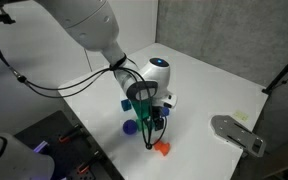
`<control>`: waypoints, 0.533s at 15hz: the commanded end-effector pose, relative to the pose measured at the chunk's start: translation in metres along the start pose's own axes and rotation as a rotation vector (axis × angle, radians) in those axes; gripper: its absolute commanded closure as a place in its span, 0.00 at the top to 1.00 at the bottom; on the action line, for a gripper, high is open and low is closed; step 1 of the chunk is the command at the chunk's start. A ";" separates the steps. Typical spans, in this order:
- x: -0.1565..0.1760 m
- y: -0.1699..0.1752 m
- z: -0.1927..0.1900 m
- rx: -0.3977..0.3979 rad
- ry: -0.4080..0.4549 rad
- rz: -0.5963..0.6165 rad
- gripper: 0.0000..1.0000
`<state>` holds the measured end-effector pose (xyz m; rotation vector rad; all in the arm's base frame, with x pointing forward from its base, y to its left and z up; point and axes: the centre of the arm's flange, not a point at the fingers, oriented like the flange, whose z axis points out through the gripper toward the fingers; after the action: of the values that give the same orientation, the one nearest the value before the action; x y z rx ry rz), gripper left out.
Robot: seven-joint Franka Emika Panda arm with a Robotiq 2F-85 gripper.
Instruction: Put the green toy animal in the bowl
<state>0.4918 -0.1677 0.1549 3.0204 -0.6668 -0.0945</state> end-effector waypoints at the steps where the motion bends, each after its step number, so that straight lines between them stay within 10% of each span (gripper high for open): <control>1: -0.001 0.000 0.001 -0.001 -0.003 0.000 1.00; 8: 0.011 -0.016 0.023 -0.015 0.063 -0.047 1.00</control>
<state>0.4936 -0.1622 0.1411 3.0186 -0.6367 -0.0675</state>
